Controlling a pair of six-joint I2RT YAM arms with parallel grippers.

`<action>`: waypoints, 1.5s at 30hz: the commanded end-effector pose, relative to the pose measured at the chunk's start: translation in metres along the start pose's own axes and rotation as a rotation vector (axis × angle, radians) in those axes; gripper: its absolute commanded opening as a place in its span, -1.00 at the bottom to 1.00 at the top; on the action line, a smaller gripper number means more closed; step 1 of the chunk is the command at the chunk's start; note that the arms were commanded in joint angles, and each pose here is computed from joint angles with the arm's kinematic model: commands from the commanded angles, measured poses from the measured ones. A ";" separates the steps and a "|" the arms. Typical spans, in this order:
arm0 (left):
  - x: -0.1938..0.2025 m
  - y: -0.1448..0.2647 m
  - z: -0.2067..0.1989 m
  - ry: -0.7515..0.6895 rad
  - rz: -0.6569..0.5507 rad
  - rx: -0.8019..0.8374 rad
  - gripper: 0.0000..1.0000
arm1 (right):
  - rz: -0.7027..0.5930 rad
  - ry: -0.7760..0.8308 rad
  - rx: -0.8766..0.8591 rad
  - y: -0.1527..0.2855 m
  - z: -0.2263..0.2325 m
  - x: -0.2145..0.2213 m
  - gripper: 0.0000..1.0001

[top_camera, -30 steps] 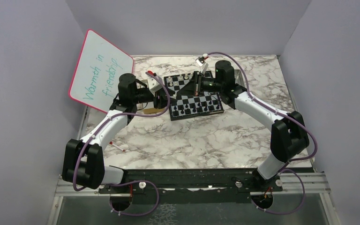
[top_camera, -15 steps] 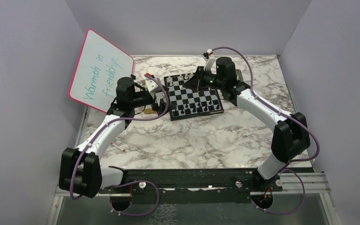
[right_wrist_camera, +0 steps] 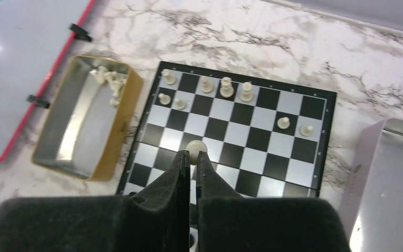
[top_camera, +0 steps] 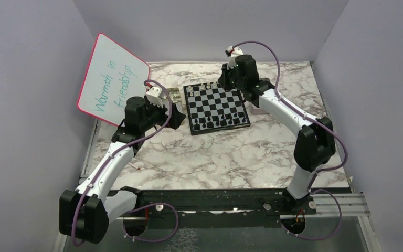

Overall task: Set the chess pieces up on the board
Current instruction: Place the chess piece on the chessboard.

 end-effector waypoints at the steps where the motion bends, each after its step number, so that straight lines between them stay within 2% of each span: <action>1: 0.013 0.003 0.016 0.233 0.070 -0.177 0.98 | 0.101 0.103 0.164 -0.022 -0.033 0.023 -0.88; 3: 0.024 0.003 0.020 0.267 0.143 -0.210 0.98 | 0.123 0.111 0.175 -0.032 -0.037 0.029 -0.88; 6: 0.039 0.003 0.027 0.239 0.277 -0.242 0.98 | 0.167 0.115 0.181 -0.050 -0.041 0.040 -0.88; 10: 0.056 0.002 0.032 0.260 0.365 -0.252 0.98 | 0.237 0.103 0.179 -0.074 -0.044 0.062 -0.88; 22: 0.051 0.005 0.028 0.251 0.333 -0.226 0.98 | 0.345 0.095 0.201 -0.109 -0.056 0.102 -0.88; 45: 0.054 0.005 0.023 0.255 0.344 -0.191 0.98 | 0.382 0.051 0.188 -0.136 -0.073 0.116 -0.84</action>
Point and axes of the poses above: each gripper's point midway between its finger pads, its own y axis back along the fingers, its own z axis along the line the jaws close on, x = y × z, the point moved 2 cm from there along y, back along the fingers, and after that the axes turned 11 degrees about y, right-handed, at the moved point
